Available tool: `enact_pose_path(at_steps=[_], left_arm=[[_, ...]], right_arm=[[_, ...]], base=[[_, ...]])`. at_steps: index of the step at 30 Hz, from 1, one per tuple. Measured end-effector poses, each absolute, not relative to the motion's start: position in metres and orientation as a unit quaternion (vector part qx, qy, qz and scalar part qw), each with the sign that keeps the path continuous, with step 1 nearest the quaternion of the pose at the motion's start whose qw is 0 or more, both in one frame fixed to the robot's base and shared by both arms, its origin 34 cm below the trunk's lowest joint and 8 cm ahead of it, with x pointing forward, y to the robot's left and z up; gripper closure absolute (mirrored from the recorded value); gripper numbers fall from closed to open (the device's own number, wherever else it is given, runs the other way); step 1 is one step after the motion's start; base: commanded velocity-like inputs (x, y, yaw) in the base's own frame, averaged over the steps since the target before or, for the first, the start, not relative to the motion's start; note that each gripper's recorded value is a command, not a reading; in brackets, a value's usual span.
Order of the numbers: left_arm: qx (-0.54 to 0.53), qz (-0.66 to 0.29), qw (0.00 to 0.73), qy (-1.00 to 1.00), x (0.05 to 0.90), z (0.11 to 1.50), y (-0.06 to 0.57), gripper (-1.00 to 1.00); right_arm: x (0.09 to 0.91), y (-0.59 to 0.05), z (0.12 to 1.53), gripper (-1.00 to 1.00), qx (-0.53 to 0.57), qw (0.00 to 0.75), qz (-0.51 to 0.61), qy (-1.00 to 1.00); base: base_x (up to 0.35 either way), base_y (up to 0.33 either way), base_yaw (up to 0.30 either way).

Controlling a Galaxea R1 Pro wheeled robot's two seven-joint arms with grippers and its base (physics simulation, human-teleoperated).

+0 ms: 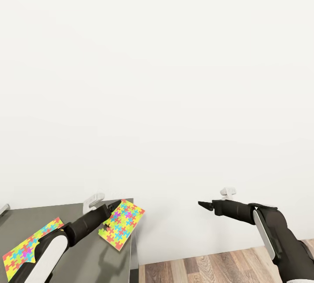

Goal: Put all the toys in the child's room - the three board games (two on the bed and one on the table), the two jigsaw puzzles on the table, and the tennis ball on the table - inside the toy box on the table in the child's room.

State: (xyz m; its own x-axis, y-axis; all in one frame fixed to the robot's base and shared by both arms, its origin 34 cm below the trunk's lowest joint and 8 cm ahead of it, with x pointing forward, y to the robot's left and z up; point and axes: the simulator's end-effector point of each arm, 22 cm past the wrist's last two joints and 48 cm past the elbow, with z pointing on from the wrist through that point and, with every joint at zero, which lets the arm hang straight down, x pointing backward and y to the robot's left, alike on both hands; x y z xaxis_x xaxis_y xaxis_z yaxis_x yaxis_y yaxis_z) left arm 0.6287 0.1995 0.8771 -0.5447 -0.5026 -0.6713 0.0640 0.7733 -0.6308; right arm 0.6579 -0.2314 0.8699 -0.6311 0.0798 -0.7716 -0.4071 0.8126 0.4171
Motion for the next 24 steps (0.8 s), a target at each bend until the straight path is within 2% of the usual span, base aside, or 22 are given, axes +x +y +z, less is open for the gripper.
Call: enact_pose_path(at_steps=[24], left_arm=[[-0.131,-0.337,0.471,0.805,0.64,0.909,0.185,-1.0]], right_arm=[[0.652,-0.231,0.861,-1.0,-0.08,0.412,0.301,0.856]], base=[[0.0,0.0,0.0]])
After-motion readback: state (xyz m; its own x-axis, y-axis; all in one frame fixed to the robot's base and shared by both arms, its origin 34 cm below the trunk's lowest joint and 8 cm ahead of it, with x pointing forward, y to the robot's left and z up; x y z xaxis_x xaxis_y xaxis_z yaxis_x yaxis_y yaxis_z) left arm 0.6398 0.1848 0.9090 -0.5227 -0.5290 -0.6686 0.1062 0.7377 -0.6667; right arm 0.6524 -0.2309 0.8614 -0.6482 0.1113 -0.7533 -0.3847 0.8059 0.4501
